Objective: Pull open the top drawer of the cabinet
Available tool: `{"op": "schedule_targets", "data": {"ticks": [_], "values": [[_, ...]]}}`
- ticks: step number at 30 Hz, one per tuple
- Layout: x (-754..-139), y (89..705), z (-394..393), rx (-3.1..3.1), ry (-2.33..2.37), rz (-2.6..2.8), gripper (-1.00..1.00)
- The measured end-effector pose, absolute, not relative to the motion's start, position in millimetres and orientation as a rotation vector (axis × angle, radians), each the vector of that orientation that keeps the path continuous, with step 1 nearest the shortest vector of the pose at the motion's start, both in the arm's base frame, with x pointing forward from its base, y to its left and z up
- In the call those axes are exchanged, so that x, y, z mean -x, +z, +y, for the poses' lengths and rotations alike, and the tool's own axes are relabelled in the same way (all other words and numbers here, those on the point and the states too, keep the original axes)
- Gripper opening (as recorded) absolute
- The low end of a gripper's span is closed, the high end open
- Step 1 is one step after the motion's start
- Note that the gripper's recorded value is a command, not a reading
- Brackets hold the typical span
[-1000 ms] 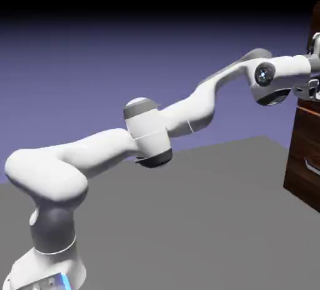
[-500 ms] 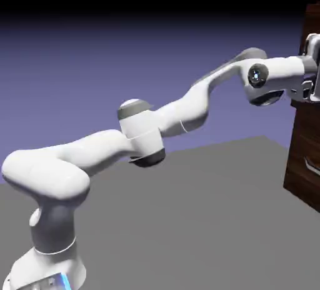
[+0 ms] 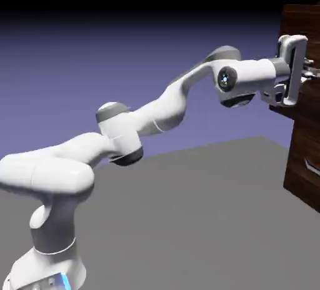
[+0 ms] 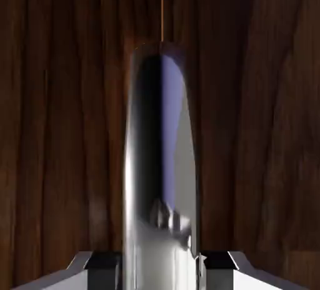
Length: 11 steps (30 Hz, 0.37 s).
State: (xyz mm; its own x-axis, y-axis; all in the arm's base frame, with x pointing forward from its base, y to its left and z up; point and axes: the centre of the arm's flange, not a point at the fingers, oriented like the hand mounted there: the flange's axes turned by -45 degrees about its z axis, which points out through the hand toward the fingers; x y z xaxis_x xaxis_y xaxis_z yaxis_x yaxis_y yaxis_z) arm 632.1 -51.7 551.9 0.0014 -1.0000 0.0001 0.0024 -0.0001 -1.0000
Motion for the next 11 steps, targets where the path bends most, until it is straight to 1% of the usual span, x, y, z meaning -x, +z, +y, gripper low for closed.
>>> {"op": "schedule_targets", "data": {"ticks": [8,9,11], "values": [[-555,552,-52,1.208,-1.209,1.206,-1.0],[-548,552,-52,1.208,-1.209,1.206,1.0],[-549,552,-52,1.21,-1.209,1.209,1.0]]}}
